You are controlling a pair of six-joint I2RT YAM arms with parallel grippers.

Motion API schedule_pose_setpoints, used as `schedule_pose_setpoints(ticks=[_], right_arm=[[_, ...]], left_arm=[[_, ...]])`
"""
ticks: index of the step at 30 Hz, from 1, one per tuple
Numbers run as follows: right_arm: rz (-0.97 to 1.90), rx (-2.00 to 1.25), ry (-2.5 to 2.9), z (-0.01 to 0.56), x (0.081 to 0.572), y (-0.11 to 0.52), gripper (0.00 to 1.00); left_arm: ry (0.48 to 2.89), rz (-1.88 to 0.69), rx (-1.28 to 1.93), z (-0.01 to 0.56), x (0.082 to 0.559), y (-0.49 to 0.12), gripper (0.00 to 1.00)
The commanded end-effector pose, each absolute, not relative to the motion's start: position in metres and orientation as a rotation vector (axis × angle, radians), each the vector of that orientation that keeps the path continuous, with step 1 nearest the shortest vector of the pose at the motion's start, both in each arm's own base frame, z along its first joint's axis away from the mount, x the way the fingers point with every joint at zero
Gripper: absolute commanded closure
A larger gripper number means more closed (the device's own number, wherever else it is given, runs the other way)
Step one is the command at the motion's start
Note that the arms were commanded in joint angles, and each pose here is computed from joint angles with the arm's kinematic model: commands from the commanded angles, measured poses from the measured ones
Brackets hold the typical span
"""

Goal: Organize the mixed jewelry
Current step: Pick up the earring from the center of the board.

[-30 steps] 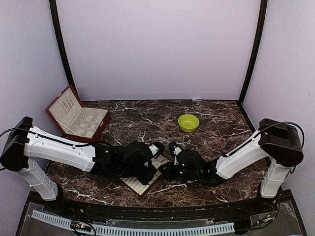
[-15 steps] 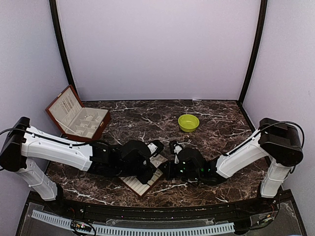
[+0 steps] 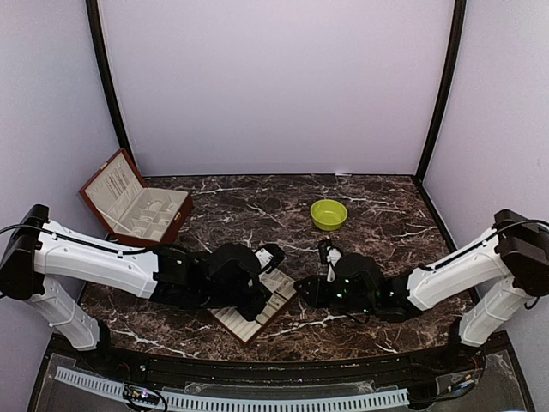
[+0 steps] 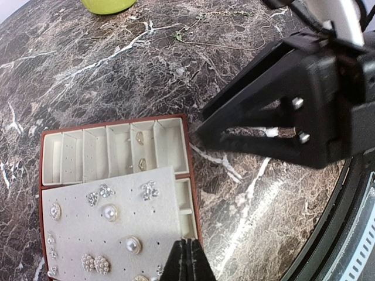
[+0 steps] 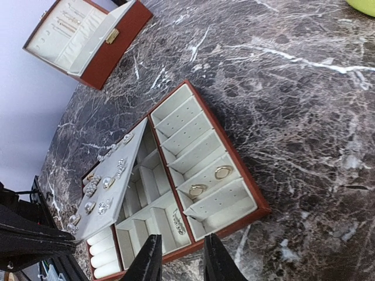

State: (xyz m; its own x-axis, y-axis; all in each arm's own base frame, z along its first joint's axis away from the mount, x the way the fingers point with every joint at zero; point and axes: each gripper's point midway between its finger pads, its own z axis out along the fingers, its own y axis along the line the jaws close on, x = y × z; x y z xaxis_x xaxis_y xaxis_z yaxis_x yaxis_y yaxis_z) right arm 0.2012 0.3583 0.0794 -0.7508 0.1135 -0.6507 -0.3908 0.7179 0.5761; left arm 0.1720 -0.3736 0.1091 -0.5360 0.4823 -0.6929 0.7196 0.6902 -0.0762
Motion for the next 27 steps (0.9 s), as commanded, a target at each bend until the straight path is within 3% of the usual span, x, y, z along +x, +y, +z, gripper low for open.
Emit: schedule_pose_setpoints(ticks=[1,6,14,27], right_arm=[[0.84,-0.17,2.251,0.079,0.204,0.325,0.7],[0.661,-0.092,2.36,0.065,0.205,0.277,0.61],[0.379,-0.075,2.541,0.036,0.197,0.224,0.58],[0.328,-0.231,2.57,0.033,0.198,0.238,0.73]], left_arm=[[2.233,-0.477,0.907,0.118,0.17,-0.367,1.0],[2.23,-0.469,0.907,0.119,0.17,-0.365,1.0],[2.233,-0.471,0.901,0.119,0.17,-0.365,1.0],[2.238,-0.472,0.892,0.119,0.17,-0.364,1.0]])
